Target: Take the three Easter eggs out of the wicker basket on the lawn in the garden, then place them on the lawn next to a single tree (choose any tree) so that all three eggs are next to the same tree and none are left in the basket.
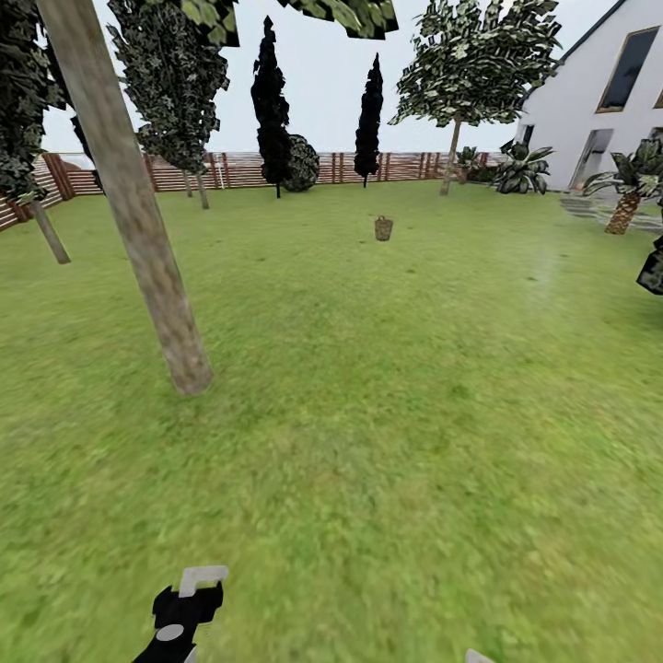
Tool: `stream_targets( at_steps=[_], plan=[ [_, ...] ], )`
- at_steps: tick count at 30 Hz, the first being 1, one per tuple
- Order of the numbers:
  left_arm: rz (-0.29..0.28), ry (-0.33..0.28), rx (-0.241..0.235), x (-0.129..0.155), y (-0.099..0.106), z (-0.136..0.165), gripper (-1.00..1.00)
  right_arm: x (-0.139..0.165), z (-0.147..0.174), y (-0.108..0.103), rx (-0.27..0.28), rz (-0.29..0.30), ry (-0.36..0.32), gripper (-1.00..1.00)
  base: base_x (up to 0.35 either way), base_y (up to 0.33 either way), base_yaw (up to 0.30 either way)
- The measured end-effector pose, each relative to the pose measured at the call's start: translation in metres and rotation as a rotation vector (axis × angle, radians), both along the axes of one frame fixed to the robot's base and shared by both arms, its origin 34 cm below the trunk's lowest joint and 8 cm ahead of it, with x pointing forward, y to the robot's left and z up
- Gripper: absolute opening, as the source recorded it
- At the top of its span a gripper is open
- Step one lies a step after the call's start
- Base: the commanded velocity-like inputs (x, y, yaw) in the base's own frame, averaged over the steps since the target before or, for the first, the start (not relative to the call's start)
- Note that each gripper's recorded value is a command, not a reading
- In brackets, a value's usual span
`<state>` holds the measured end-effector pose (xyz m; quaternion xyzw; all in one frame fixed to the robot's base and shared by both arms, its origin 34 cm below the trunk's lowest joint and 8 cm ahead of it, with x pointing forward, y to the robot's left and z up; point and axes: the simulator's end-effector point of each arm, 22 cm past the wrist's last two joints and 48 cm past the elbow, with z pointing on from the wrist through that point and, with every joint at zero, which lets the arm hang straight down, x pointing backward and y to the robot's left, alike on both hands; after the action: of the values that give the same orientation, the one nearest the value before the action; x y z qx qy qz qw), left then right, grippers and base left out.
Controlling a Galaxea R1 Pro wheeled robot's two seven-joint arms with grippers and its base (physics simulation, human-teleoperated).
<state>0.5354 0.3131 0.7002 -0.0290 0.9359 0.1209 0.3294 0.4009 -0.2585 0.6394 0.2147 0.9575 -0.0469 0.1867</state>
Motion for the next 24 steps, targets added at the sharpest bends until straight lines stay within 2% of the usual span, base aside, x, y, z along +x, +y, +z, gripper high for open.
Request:
stream_targets(
  at_steps=[13,24],
  plan=[
    [0.000,0.000,0.000,0.0000,0.0000,0.0000,1.00,0.0000,0.0000,0.0001,0.000,0.000,0.000,1.00,0.330,-0.001,0.000],
    [0.000,0.000,0.000,0.0000,0.0000,0.0000,1.00,0.0001,0.0000,-0.0003,-0.001,0.000,0.000,1.00,0.330,-0.073,0.000]
  ],
)
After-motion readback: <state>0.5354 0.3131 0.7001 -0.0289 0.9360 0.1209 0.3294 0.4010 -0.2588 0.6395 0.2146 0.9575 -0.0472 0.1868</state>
